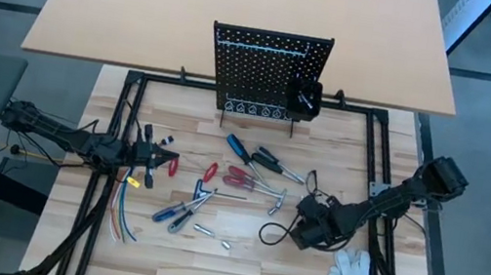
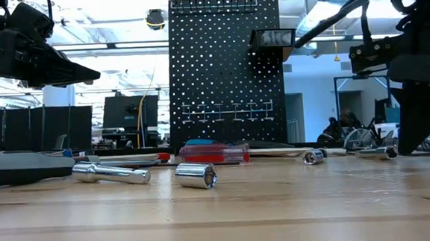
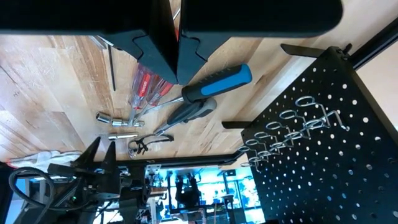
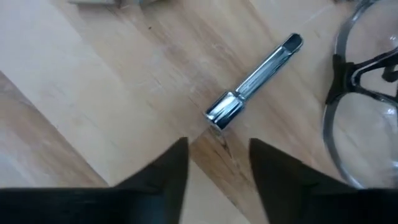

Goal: Hang tools onto peg board
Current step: Put the extension bar into the bin of the pegboard

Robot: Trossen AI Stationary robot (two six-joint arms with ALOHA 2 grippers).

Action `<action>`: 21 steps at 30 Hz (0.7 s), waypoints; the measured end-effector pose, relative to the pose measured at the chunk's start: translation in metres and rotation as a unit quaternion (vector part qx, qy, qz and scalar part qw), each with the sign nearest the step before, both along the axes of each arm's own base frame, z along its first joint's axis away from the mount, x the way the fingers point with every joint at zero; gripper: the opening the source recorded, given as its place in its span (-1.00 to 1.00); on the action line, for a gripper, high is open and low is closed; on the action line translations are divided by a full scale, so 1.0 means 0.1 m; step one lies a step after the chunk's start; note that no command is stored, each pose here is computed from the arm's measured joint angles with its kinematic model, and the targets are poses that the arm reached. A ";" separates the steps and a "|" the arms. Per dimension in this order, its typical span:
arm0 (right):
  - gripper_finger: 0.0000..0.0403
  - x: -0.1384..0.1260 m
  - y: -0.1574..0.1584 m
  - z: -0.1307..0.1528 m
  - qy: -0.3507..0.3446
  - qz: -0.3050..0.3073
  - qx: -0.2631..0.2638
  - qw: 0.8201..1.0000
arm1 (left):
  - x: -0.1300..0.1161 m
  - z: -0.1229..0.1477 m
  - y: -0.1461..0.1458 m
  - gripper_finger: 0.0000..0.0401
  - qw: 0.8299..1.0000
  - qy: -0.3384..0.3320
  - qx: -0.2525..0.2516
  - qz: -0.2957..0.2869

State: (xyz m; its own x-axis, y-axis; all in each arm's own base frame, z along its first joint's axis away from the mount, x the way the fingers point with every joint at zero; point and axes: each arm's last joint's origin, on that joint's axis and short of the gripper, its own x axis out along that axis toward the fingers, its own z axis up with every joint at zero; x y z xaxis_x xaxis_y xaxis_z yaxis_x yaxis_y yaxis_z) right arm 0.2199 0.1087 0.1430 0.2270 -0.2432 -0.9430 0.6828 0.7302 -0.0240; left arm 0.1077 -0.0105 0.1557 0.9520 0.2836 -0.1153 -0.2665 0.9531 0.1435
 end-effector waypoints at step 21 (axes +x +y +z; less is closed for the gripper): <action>-0.73 0.19 -0.10 -0.14 -0.006 -0.032 0.000 0.999 | 0.00 0.00 0.00 -1.00 1.000 0.000 0.000 0.000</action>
